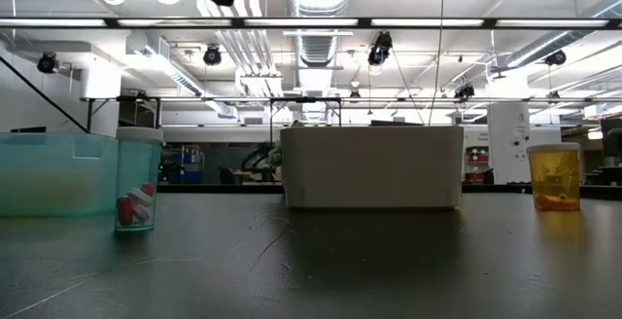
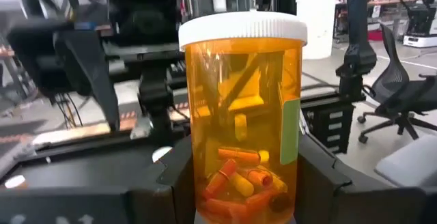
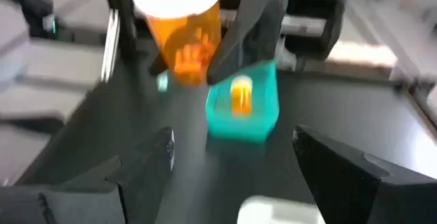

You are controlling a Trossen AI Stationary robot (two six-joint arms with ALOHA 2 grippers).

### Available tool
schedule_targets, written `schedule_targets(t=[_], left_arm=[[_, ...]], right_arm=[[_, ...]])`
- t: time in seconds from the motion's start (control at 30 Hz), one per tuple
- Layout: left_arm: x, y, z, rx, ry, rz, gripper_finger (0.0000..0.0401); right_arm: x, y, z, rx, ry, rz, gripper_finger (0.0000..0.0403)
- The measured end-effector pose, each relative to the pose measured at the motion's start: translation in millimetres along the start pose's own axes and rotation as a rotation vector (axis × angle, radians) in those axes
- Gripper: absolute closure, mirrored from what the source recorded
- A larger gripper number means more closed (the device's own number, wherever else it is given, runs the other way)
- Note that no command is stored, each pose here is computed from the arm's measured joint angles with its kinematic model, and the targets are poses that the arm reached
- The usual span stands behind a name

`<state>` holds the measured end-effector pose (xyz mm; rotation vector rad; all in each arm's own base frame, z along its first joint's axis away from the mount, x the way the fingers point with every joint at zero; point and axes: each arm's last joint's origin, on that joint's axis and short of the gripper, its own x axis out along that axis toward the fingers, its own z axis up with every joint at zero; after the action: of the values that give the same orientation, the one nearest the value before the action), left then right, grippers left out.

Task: Pick and place medicine bottles into bin by pill shape (circle, oval)
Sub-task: Put the orange capsule bottle into the blue bin

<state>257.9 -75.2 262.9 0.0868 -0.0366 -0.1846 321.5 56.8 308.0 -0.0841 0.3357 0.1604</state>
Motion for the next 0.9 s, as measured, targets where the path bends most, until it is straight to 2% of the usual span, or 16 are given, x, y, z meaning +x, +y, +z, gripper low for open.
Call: schedule_targets(t=[0.1,0.23,0.4,0.73,0.9], left_arm=[[-1,1,2,0.038,-0.004,0.005,0.0248],[-1,5,1,0.059,-0.001,0.025,0.0247],[-1,12,0,0.073,0.01,0.08,0.0247],[-1,17,-1,0.083,0.018,0.111,0.0246],[-1,18,0,0.082,0.015,0.113,0.0246]], right_arm=[[10,1,-13,-0.052,-0.168,-0.016,0.0118],[24,2,-33,-0.108,-0.305,-0.032,0.0124],[29,4,-33,-0.19,-0.429,-0.008,0.0133],[50,-1,-28,-0.178,-0.441,-0.042,0.0158],[57,-3,-27,-0.177,-0.441,-0.052,0.0186]])
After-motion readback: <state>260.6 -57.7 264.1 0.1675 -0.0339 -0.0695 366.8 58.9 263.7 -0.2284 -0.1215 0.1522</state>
